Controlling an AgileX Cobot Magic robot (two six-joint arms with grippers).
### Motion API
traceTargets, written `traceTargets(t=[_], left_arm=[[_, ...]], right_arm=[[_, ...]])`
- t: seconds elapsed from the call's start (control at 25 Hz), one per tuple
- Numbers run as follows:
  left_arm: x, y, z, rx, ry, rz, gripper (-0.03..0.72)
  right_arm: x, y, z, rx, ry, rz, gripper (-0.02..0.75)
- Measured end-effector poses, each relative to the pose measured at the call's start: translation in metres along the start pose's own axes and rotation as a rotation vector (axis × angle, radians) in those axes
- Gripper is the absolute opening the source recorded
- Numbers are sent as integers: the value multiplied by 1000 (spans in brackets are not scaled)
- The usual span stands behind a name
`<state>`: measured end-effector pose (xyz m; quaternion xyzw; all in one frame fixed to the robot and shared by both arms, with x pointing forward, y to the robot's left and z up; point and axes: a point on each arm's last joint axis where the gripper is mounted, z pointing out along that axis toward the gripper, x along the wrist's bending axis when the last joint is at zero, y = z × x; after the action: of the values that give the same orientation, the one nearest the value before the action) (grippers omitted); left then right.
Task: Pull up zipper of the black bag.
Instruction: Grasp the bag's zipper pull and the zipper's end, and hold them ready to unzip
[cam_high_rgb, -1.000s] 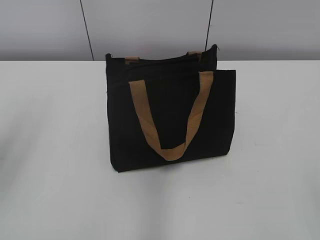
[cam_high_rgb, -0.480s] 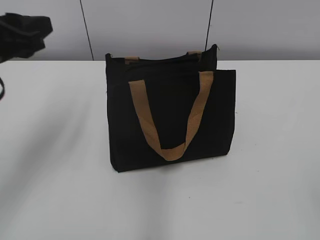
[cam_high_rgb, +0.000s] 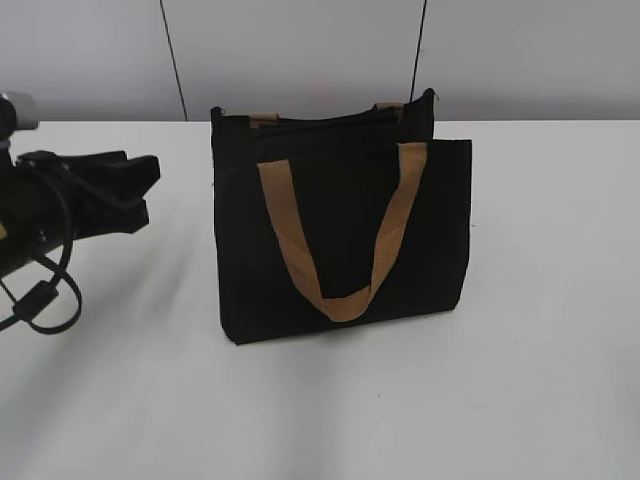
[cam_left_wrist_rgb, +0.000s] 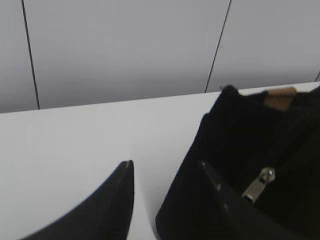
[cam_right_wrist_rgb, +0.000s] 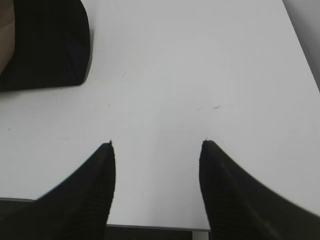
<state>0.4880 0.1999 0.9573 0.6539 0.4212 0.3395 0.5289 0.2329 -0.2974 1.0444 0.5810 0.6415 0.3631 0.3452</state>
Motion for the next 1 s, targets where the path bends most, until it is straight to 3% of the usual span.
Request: traceTargets(t=[0.12, 0.4, 1.0], left_arm=[[-3, -19, 6, 50, -39, 24, 309], [-20, -57, 21, 119, -237, 119, 309], [-25, -69, 67, 143, -320, 183, 321]], right_arm=[[0, 0, 0, 0, 0, 0, 421], [0, 0, 0, 0, 0, 0, 421], [0, 0, 0, 0, 0, 0, 421]])
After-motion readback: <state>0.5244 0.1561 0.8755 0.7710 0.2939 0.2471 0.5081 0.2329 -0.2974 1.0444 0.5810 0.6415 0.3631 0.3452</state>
